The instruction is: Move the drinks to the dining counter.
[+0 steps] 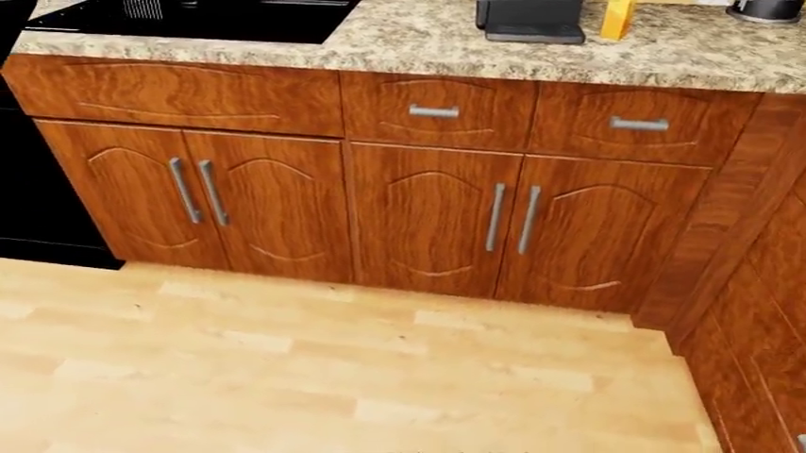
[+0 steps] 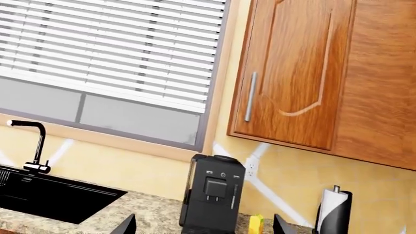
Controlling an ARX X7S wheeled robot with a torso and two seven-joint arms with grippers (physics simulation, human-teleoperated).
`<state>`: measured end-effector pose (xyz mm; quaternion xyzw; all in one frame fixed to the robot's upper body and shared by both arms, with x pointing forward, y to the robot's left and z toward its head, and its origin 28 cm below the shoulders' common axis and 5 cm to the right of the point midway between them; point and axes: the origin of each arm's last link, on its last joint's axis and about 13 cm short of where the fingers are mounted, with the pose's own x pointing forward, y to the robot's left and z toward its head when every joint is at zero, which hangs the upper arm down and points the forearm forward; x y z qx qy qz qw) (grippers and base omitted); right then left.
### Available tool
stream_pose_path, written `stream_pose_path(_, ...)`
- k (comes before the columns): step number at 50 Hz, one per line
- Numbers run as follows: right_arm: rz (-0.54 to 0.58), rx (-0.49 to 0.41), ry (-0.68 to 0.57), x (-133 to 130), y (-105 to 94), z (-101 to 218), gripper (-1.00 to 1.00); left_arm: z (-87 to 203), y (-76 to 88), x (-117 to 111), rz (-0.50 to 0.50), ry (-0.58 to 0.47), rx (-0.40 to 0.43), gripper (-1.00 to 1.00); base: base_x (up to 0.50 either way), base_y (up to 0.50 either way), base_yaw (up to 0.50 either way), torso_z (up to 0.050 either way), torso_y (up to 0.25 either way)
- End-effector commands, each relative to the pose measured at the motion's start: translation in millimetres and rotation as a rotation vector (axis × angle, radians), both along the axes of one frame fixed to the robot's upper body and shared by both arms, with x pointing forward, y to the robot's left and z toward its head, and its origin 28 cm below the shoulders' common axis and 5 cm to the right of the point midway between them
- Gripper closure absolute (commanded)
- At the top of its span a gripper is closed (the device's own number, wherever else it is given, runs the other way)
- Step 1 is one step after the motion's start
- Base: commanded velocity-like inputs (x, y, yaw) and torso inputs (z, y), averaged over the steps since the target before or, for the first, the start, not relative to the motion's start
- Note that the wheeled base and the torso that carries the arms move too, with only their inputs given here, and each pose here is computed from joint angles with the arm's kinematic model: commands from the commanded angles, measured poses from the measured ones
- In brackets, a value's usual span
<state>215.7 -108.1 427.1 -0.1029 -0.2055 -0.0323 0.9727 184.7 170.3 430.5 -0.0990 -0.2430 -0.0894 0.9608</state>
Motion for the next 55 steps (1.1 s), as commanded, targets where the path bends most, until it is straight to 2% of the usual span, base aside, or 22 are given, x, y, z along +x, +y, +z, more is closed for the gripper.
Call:
stream_pose_path(1, -0.001, -0.003, 0.001, -0.2, 0.7, -0.5, -1.00, 0.4, 1.0, -0.2, 0.001, -0.001, -0.001, -1.00, -0.05, -0.01, -0.50, 0.000, 0.000)
stream_pose_path(13, -0.008, -0.016, 0.001, 0.8, 0.7, -0.6, -1.00, 1.1, 1.2, -0.1, 0.002, -0.004, 0.000, -1.00, -0.04, 0.00, -0.50, 0.000, 0.000)
stream_pose_path(16, -0.066, -0.053, 0.003, 2.0, -1.3, -1.1, -1.00, 1.2, 0.9, -0.3, 0.000, -0.005, -0.002, -1.00, -0.02, 0.00, -0.45, 0.000, 0.000)
stream_pose_path(20, -0.073, -0.069, 0.006, 4.4, -0.9, -2.1, -1.00, 0.8, 1.1, 1.2, 0.002, -0.003, -0.002, -1.00, 0.00, 0.00, 0.00, 0.000, 0.000)
stream_pose_path(22, -0.119, -0.111, 0.019, 6.9, -0.7, -3.9, -1.00, 0.9, 1.2, 1.2, 0.003, -0.003, -0.003, -1.00, 0.00, 0.00, 0.00, 0.000, 0.000)
stream_pose_path(25, -0.106, -0.074, 0.028, 7.2, -1.1, -3.8, -1.00, 0.4, 0.9, 1.3, 0.001, -0.001, -0.002, -1.00, 0.00, 0.00, 0.00, 0.000, 0.000)
stream_pose_path(27, -0.017, 0.032, 0.007, 3.6, -1.3, -1.8, -1.00, -0.3, 0.6, 1.6, 0.001, 0.002, 0.000, -1.00, 0.00, 0.00, 0.00, 0.000, 0.000)
stream_pose_path(28, 0.004, 0.043, -0.010, 2.1, -1.2, -1.1, -1.00, -0.2, 0.5, 1.4, 0.000, 0.002, 0.000, -1.00, 0.09, 0.00, 0.00, 0.000, 0.000)
stream_pose_path(30, -0.030, 0.012, 0.000, 2.3, -1.5, -0.7, -1.00, -0.1, 0.4, 1.1, 0.000, 0.002, 0.001, -1.00, 0.50, 0.02, 0.00, 0.000, 0.000)
stream_pose_path(45, -0.016, 0.034, 0.014, 1.5, -2.1, -1.3, -1.00, 0.0, 0.4, 0.7, 0.001, 0.000, 0.000, -1.00, 0.50, -0.04, 0.00, 0.000, 0.000)
stream_pose_path(55, -0.001, 0.039, 0.021, 1.4, -1.0, -2.0, -1.00, 1.7, 1.7, 0.3, 0.005, -0.005, -0.004, -1.00, 0.27, -0.41, 0.00, 0.000, 0.003)
